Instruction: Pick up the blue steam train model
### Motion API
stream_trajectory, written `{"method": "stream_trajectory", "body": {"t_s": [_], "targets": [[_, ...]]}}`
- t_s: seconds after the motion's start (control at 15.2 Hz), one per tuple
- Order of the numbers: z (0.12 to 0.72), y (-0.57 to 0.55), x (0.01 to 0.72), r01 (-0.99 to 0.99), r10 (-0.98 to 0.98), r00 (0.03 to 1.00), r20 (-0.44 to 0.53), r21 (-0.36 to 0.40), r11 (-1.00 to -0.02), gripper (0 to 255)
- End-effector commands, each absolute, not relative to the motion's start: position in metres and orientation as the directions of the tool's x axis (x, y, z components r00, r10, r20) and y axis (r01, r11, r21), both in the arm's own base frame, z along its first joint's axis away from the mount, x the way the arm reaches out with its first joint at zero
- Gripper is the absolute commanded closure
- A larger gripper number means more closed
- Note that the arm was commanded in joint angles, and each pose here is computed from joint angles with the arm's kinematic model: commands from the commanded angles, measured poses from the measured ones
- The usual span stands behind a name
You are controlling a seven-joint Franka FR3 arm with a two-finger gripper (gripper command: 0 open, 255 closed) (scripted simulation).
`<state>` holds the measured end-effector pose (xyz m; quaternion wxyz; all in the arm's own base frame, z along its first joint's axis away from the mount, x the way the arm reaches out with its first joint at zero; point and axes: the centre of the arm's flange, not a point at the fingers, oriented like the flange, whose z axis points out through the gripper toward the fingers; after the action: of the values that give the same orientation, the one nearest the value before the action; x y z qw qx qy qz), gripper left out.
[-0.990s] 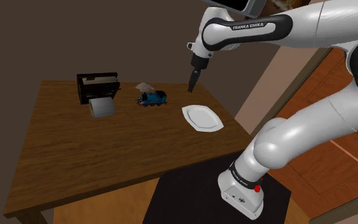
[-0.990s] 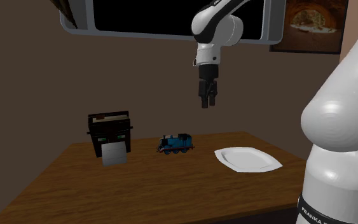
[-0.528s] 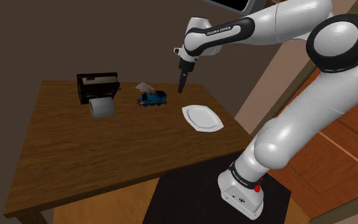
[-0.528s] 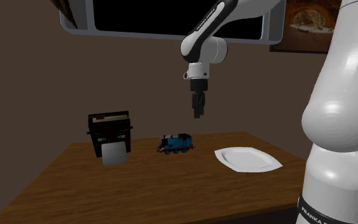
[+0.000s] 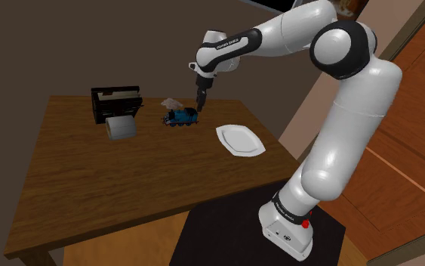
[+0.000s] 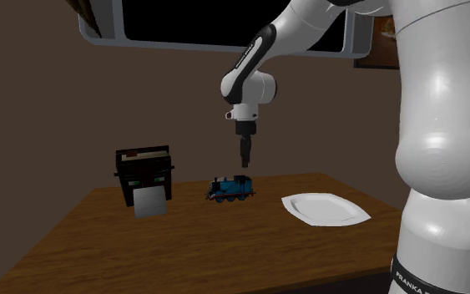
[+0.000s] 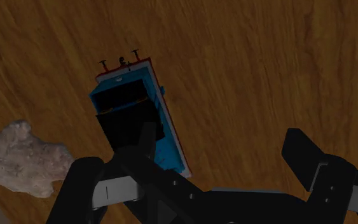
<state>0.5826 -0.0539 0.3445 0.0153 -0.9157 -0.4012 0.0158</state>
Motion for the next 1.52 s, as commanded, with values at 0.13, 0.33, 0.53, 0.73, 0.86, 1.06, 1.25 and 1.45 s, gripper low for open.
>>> {"method": "stream_trajectory", "body": {"t_s": [0.13,0.33,0.53,0.73,0.86,1.06,1.25,1.45], "targets": [[0.312,-0.049,0.627,0.796,0.797,0.604,-0.009,-0.042,-0.604,0],[0.29,-0.043,0.659,0.836,0.837,0.547,-0.003,-0.042,-0.547,0],[0.276,-0.04,0.67,0.849,0.85,0.526,-0.001,-0.042,-0.526,0],[0.261,-0.04,0.67,0.849,0.85,0.526,-0.001,-0.042,-0.526,0],[0.25,-0.04,0.67,0.849,0.85,0.526,-0.001,-0.042,-0.526,0],[0.242,-0.04,0.67,0.849,0.85,0.526,-0.001,-0.042,-0.526,0],[0.242,-0.04,0.67,0.849,0.85,0.526,-0.001,-0.042,-0.526,255],[0.242,-0.039,0.67,0.849,0.85,0.526,-0.001,-0.042,-0.526,255]]}}
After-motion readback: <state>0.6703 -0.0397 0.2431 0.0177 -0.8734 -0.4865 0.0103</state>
